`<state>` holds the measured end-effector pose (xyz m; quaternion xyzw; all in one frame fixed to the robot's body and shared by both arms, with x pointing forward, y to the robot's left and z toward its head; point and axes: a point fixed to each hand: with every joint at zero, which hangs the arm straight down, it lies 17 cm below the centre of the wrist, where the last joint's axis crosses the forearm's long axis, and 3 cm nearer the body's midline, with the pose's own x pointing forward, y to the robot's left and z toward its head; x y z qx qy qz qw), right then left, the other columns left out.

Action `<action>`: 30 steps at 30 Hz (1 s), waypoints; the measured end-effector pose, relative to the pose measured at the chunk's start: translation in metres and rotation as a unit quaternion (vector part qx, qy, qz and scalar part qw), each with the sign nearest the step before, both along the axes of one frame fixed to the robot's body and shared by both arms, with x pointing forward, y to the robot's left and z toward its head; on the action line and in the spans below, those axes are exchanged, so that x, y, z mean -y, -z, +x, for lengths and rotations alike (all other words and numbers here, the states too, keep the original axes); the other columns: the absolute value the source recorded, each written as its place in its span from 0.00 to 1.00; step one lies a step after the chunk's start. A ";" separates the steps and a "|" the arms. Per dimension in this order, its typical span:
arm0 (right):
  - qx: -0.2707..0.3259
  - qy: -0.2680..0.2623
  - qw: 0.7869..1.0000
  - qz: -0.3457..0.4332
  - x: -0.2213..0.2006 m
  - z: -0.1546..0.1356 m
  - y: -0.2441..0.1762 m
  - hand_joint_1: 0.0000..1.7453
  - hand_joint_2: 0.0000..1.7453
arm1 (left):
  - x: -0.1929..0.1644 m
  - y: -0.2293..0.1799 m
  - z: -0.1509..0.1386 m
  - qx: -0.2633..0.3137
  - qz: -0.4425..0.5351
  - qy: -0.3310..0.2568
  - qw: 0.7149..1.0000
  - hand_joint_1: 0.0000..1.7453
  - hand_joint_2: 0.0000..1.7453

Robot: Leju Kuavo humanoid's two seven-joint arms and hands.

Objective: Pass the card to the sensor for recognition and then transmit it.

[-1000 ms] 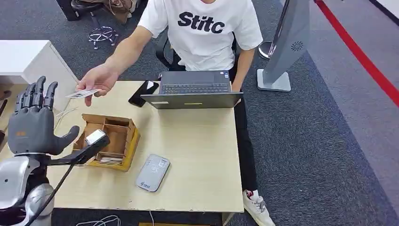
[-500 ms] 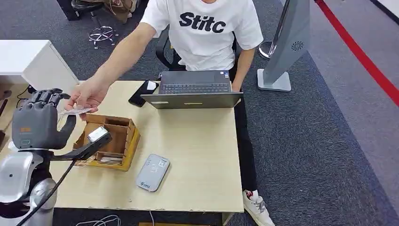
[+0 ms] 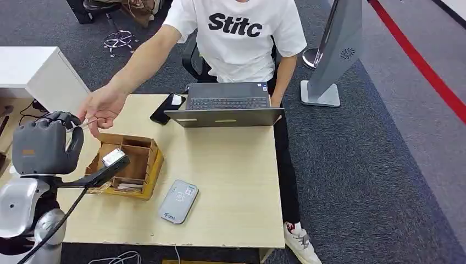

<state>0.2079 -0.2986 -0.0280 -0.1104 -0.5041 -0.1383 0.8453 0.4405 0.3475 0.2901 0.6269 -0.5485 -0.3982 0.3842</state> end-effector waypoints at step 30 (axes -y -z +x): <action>0.009 -0.028 1.000 -0.011 0.009 0.001 0.007 0.00 1.00 | 0.077 0.129 -0.110 -0.210 -0.061 0.204 0.954 1.00 1.00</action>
